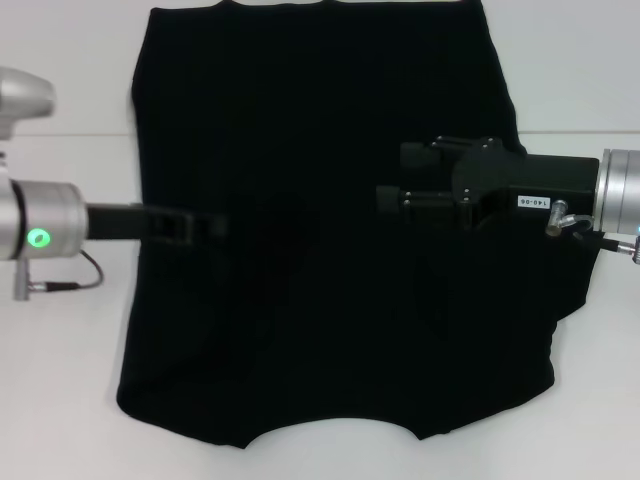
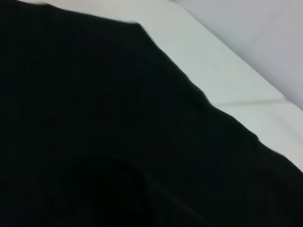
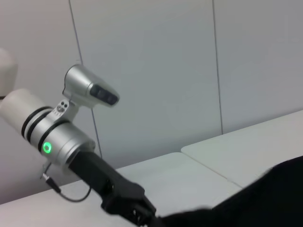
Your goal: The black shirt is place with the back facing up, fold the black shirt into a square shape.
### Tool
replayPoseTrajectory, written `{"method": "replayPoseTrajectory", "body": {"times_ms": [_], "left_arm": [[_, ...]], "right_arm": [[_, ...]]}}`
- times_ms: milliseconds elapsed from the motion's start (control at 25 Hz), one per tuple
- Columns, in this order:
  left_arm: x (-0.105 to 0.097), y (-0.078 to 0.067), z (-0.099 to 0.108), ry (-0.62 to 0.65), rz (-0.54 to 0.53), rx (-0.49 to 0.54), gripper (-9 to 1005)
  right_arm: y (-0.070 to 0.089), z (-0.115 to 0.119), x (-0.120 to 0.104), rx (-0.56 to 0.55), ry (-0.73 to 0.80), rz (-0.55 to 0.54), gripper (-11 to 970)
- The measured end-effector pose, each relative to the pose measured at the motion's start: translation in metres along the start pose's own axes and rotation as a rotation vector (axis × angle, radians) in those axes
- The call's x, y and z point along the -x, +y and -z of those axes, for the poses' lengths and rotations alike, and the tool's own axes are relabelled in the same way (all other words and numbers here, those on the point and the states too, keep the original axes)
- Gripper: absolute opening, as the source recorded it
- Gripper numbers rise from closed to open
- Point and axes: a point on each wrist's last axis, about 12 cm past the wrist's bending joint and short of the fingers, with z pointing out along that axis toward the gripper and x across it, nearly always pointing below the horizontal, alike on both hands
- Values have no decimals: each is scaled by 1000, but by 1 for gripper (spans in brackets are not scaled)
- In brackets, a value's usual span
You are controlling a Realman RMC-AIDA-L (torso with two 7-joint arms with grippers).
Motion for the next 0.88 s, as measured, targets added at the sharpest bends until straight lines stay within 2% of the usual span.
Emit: {"method": "replayPoseTrajectory", "body": {"times_ms": [240, 440, 640, 760, 880], "left_arm": [[-9, -6, -9, 7, 7, -31, 13], [-8, -8, -12, -27, 2, -43, 21], [-4, -10, -10, -64, -20, -65, 188], [-4, -13, -7, -113, -60, -105, 314], [-7, -27, -1, -208, -219, -229, 453]], "right_arm": [[-1, 1, 0, -5, 2, -2, 807], [-7, 7, 1, -44, -10, -22, 808], [-24, 22, 3, -149, 2, -163, 808], [-38, 37, 4, -219, 68, -319, 808], [-49, 54, 4, -290, 172, -471, 808]]}}
